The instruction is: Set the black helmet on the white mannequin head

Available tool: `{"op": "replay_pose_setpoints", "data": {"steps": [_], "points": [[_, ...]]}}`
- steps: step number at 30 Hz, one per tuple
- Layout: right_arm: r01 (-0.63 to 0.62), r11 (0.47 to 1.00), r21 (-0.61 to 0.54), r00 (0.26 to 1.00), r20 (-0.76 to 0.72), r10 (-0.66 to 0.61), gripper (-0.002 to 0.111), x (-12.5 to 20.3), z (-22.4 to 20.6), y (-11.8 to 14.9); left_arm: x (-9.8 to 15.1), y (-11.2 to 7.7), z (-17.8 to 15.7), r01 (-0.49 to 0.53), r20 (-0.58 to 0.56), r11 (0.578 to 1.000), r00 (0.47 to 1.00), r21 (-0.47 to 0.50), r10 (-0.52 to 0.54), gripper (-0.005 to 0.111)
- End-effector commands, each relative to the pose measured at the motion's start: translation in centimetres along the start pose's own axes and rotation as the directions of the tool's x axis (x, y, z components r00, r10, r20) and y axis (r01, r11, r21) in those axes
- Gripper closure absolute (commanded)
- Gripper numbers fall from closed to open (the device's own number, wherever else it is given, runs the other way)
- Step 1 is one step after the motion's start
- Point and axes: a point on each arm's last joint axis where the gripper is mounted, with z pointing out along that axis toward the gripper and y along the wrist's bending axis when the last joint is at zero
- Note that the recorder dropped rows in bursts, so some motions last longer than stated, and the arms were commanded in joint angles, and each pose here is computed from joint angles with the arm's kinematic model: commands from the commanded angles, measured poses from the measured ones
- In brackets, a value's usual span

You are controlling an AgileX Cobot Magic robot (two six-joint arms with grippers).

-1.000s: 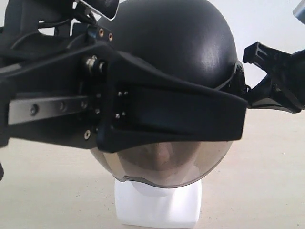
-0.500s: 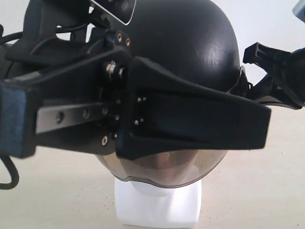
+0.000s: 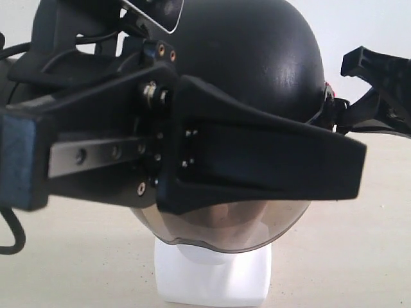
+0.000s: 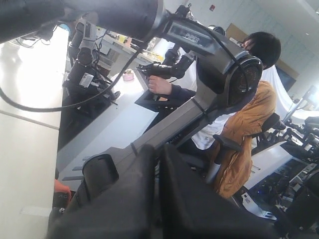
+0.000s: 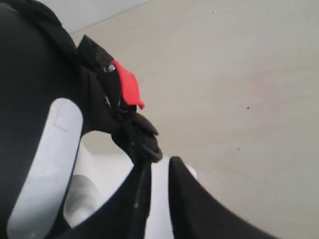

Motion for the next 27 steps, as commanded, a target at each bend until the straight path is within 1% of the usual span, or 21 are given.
{"op": "replay_pose_setpoints", "data": {"steps": [1, 2, 4, 9, 14, 16, 19, 20, 23, 27], "points": [[0.056, 0.997, 0.05, 0.997, 0.043, -0.058, 0.066, -0.4, -0.3, -0.7, 0.9, 4.4, -0.6, 0.074, 0.017, 0.955, 0.997, -0.289, -0.072, 0.102], [0.058, 0.997, 0.05, 0.997, 0.046, -0.06, 0.059, -0.5, -0.3, -0.7, 0.9, 4.4, -0.6, 0.074, 0.017, 0.955, 0.997, -0.289, -0.072, 0.102], [0.059, 0.997, 0.047, 0.997, 0.056, -0.062, 0.052, -0.5, -0.5, -0.7, 0.9, 4.4, -0.6, 0.074, 0.017, 0.955, 0.997, -0.289, -0.072, 0.102], [0.088, 0.996, 0.031, 0.99, 0.11, -0.091, 0.051, -0.9, -2.0, 0.0, 0.9, 4.4, -0.6, 0.074, 0.018, 0.954, 0.997, -0.29, -0.072, 0.102], [0.128, 0.992, -0.012, 0.965, 0.231, -0.122, 0.052, -2.6, -5.3, 1.9, 0.8, 4.3, -0.6, 0.071, 0.019, 0.955, 0.998, -0.288, -0.068, 0.102], [0.145, 0.989, -0.028, 0.953, 0.273, -0.132, 0.055, -3.2, -6.7, 2.7, 0.6, 3.9, -0.7, 0.059, 0.025, 0.957, 0.998, -0.285, -0.054, 0.102], [0.169, 0.984, -0.047, 0.942, 0.302, -0.147, 0.067, -4.0, -8.4, 3.8, -0.5, 2.9, -0.8, 0.021, 0.038, 0.961, 0.999, -0.276, -0.011, 0.102], [0.177, 0.983, -0.052, 0.939, 0.308, -0.152, 0.073, -4.3, -8.9, 4.1, -0.9, 2.6, -0.8, 0.006, 0.044, 0.962, 0.999, -0.273, 0.007, 0.102], [0.187, 0.981, -0.054, 0.935, 0.315, -0.161, 0.085, -4.5, -9.4, 4.4, -2.1, 1.5, -0.9, -0.029, 0.059, 0.964, 0.997, -0.264, 0.046, 0.102], [0.221, 0.974, -0.043, 0.929, 0.314, -0.197, 0.096, -4.5, -9.6, 4.5, -3.2, 0.7, -0.9, -0.057, 0.057, 0.964, 0.996, -0.258, 0.074, 0.102]]}}
